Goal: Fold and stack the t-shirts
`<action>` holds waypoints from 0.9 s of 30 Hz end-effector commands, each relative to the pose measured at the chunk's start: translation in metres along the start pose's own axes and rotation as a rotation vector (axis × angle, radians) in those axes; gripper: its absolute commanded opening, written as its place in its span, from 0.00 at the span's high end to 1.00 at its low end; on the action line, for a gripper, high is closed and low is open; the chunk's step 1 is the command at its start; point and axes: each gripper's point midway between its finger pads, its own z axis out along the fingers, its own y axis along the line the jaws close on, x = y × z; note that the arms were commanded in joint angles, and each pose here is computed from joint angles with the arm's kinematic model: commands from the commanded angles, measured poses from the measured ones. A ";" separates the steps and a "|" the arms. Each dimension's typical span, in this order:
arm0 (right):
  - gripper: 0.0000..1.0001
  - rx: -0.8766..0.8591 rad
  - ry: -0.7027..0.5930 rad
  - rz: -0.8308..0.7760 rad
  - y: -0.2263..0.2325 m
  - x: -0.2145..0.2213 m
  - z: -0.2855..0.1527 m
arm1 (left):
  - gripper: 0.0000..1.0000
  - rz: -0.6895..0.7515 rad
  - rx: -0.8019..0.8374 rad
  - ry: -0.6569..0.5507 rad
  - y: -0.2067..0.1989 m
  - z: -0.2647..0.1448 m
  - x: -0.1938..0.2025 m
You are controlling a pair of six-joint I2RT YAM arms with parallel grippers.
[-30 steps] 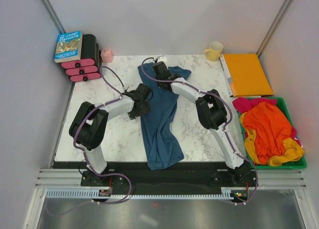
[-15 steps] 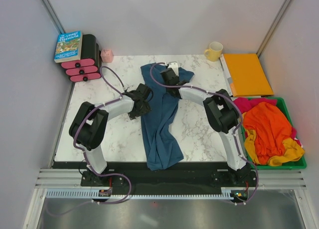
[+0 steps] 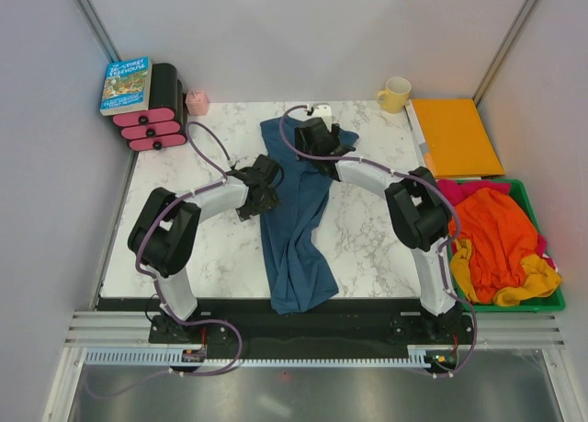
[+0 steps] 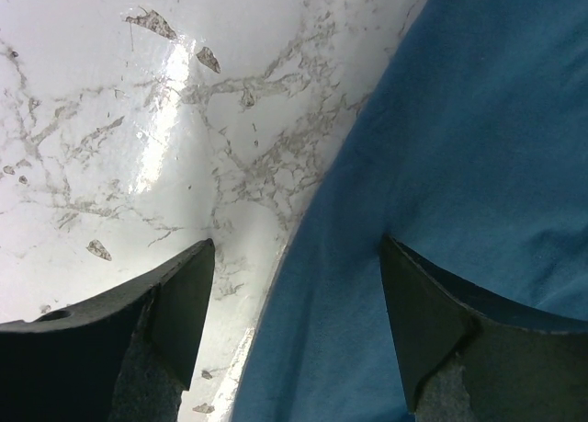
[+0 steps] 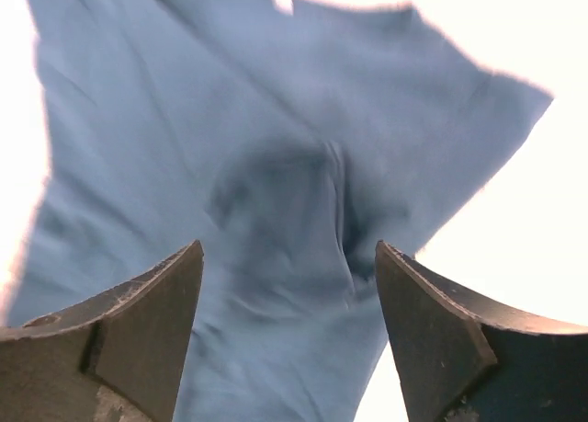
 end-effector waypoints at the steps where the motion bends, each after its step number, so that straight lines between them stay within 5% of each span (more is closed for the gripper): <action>1: 0.18 -0.084 -0.213 0.062 0.020 -0.111 -0.035 | 0.20 -0.032 -0.003 -0.026 -0.003 0.001 -0.004; 6: 0.30 -0.095 -0.160 0.010 0.029 -0.097 -0.009 | 0.21 -0.032 -0.001 -0.010 -0.005 0.005 -0.001; 11: 0.66 -0.124 -0.094 0.012 0.040 -0.079 0.022 | 0.21 -0.028 0.000 0.002 -0.009 0.008 0.001; 12: 0.81 -0.129 -0.086 0.016 0.041 -0.076 0.024 | 0.21 -0.029 0.000 -0.002 -0.009 0.008 -0.001; 15: 0.92 -0.134 -0.052 0.012 0.042 -0.063 0.028 | 0.21 -0.019 -0.008 -0.017 -0.008 0.008 -0.005; 16: 0.91 -0.130 -0.047 0.008 0.041 -0.060 0.029 | 0.21 -0.019 -0.004 -0.020 -0.009 0.007 -0.006; 20: 0.53 -0.119 -0.033 -0.026 0.035 -0.053 0.029 | 0.21 -0.020 -0.002 -0.007 -0.012 0.010 -0.003; 23: 0.43 -0.109 -0.029 -0.048 0.033 -0.048 0.030 | 0.22 -0.017 -0.001 0.007 -0.012 0.012 0.000; 27: 0.41 -0.112 -0.022 -0.043 0.034 -0.045 0.032 | 0.22 -0.019 -0.005 0.007 -0.010 0.012 0.001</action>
